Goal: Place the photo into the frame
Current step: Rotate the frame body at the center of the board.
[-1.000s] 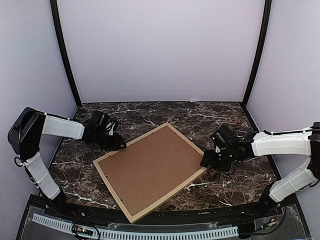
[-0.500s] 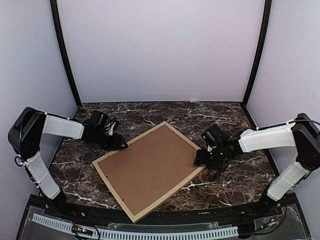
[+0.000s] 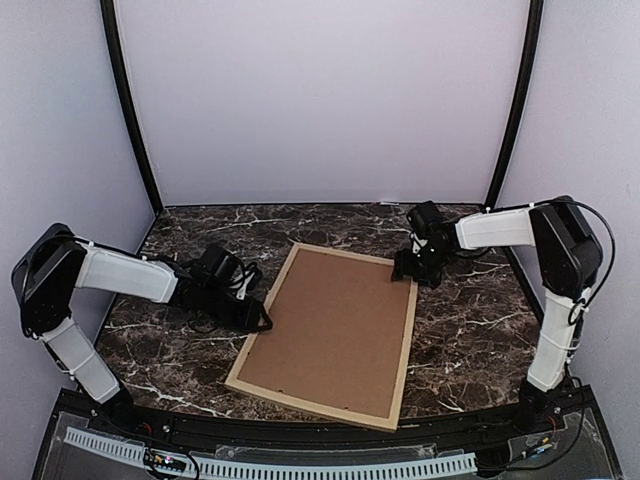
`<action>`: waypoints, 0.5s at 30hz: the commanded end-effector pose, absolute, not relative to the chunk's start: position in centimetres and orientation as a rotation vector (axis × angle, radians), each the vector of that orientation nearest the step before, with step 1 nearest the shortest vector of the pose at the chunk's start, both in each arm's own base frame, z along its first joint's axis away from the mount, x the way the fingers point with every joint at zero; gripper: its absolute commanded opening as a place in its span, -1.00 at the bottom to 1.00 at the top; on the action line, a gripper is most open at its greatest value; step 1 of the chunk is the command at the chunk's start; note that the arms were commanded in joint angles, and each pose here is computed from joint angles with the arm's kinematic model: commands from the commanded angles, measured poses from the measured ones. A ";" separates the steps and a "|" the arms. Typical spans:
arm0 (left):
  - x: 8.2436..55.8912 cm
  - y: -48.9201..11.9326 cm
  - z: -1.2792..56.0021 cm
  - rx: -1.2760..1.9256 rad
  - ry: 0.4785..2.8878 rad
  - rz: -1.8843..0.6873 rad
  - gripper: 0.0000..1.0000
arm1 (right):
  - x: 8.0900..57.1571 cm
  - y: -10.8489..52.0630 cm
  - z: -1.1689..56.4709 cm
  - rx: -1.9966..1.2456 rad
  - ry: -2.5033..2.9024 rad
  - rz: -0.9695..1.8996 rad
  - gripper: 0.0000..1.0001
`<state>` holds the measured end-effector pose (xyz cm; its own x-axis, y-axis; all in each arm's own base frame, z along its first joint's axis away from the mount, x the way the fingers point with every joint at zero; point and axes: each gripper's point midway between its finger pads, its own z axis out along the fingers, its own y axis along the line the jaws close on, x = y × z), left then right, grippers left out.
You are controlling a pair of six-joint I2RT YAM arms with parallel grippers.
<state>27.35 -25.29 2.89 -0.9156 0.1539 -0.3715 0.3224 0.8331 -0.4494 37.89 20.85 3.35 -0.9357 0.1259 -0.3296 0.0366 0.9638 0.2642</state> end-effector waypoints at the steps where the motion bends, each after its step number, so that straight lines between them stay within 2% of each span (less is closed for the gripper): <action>1: 20.3 -29.6 3.8 0.525 2.757 -1.013 -0.07 | 39.7 27.3 5.2 -0.208 2.695 0.605 0.46; 5: 20.5 -29.7 5.7 0.531 2.704 -1.018 -0.06 | 41.0 26.6 5.8 -0.268 2.680 0.517 0.47; 11: 24.8 -27.6 7.9 0.476 2.636 -0.676 0.18 | 40.3 22.9 7.8 -0.226 2.654 0.383 0.50; 15: 27.6 -26.7 8.8 0.400 2.628 -0.568 0.30 | 38.1 21.8 7.7 -0.219 2.669 0.378 0.50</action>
